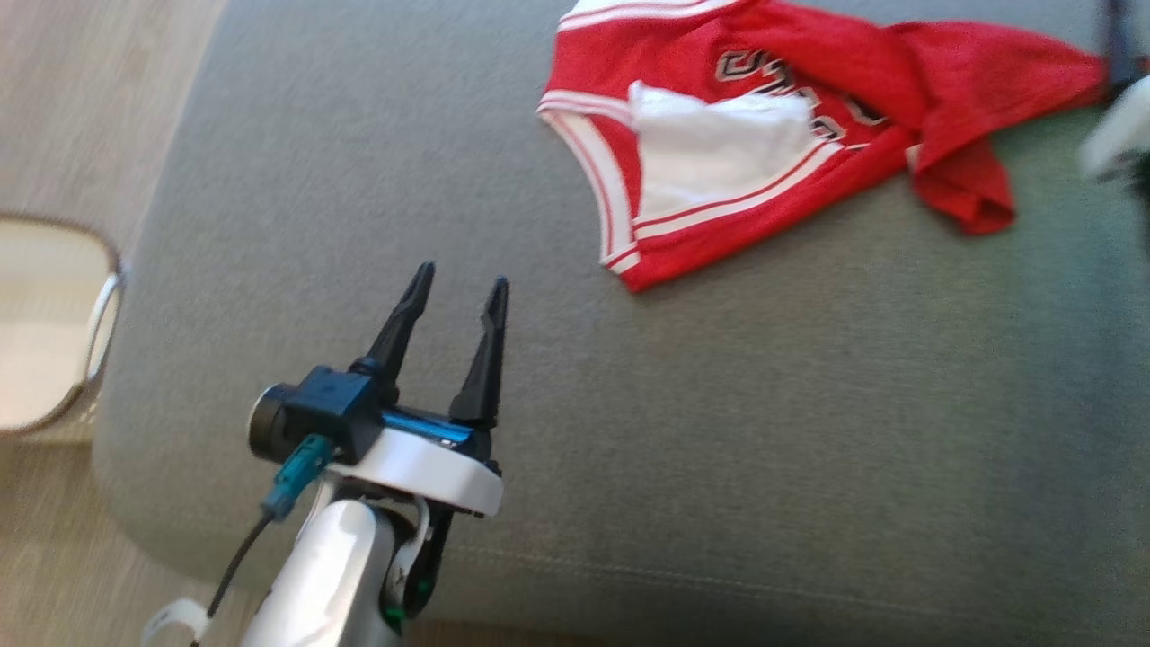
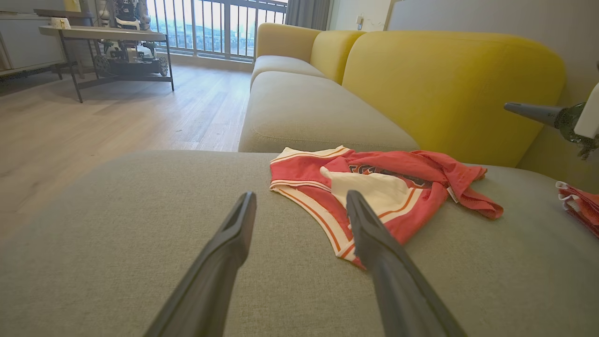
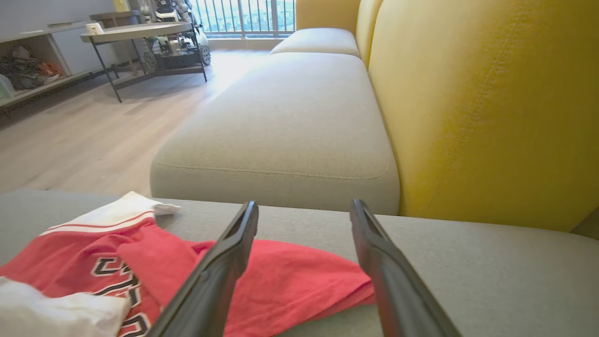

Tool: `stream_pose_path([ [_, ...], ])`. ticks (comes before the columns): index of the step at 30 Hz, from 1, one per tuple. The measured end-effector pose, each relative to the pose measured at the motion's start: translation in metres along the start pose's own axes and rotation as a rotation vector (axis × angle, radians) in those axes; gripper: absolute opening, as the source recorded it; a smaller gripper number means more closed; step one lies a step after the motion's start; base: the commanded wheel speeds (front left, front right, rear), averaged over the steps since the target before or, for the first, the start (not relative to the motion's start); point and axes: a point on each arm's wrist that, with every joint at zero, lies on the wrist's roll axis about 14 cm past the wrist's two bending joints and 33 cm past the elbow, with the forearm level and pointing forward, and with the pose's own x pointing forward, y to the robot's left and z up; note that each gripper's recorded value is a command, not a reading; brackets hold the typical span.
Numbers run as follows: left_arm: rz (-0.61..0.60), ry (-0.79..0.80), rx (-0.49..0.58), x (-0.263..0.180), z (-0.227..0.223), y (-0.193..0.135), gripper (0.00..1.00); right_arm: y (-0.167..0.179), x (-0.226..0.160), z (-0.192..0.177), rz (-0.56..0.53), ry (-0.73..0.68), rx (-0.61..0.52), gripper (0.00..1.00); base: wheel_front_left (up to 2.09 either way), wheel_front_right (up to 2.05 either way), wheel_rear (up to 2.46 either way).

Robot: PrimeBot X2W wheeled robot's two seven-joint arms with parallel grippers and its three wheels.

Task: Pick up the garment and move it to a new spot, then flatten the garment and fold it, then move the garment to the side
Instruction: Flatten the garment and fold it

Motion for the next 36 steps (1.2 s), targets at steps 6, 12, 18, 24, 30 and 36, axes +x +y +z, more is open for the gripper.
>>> stream_pose_path([
  [6,-0.028,-0.041,-0.019,-0.002,0.013,-0.012,1.00,0.029,-0.047,-0.011,0.085,-0.048,0.004,1.00,0.00,0.00,0.00],
  [12,-0.076,-0.055,-0.031,-0.004,0.017,-0.027,1.00,0.025,-0.097,-0.036,0.097,-0.049,0.038,1.00,0.00,0.00,0.00],
  [18,-0.110,-0.051,-0.041,-0.006,0.015,-0.038,1.00,0.024,-0.140,-0.072,0.094,0.025,0.073,1.00,0.00,0.00,0.00],
  [24,-0.095,-0.032,-0.032,-0.006,0.009,-0.032,1.00,0.036,-0.133,-0.067,0.142,0.034,0.010,1.00,0.00,0.00,0.00],
  [30,-0.075,0.002,-0.028,-0.006,-0.002,-0.025,1.00,0.033,-0.112,-0.085,0.164,0.108,-0.135,1.00,0.00,0.00,0.00],
  [36,-0.027,0.023,-0.022,-0.005,-0.008,-0.008,1.00,0.036,-0.080,-0.100,0.199,0.163,-0.272,1.00,0.00,0.00,0.00],
])
